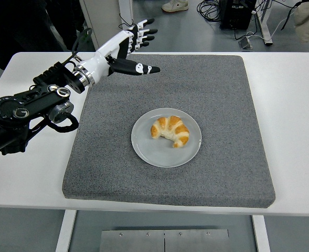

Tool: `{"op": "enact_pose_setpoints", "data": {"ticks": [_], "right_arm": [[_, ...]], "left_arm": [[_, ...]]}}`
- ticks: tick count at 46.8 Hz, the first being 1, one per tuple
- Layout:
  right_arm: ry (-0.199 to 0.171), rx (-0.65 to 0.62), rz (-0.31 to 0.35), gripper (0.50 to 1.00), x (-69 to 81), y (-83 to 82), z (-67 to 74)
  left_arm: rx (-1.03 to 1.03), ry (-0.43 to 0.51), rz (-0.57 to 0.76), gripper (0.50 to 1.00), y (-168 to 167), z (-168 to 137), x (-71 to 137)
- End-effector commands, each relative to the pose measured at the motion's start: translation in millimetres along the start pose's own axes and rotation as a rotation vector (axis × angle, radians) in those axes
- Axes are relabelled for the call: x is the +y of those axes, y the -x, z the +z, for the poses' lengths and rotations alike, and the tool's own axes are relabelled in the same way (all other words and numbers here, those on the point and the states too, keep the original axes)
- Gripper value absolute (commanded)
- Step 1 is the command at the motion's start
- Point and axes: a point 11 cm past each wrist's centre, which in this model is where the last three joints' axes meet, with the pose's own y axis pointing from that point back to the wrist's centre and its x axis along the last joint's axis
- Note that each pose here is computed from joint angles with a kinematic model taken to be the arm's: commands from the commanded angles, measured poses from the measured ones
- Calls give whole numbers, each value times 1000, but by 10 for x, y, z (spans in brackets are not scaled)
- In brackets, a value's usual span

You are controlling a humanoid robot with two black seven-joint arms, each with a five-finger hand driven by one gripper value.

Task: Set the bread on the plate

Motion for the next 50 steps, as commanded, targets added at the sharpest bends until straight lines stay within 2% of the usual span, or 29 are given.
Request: {"op": "enact_pose_setpoints", "data": {"ticks": [1,15,23,33,50], "right_arm": [[-1,0,0,1000,-3,0,-7],[-2,-4,-2,1000,-3,5,-9],[-2,-2,-2,1000,-3,5,-9],[-2,-2,-2,1000,-3,5,-9],[-1,-1,-3,1000,-3,6,-8]], "left_arm": [[111,7,55,958,-120,2,23],[426,7,252,958,-549,-272,240],[544,28,356,958,-760,-500,458],[600,-3,396,964,-648,-822,606],[606,-13,396,968,-604,-877,625]]}}
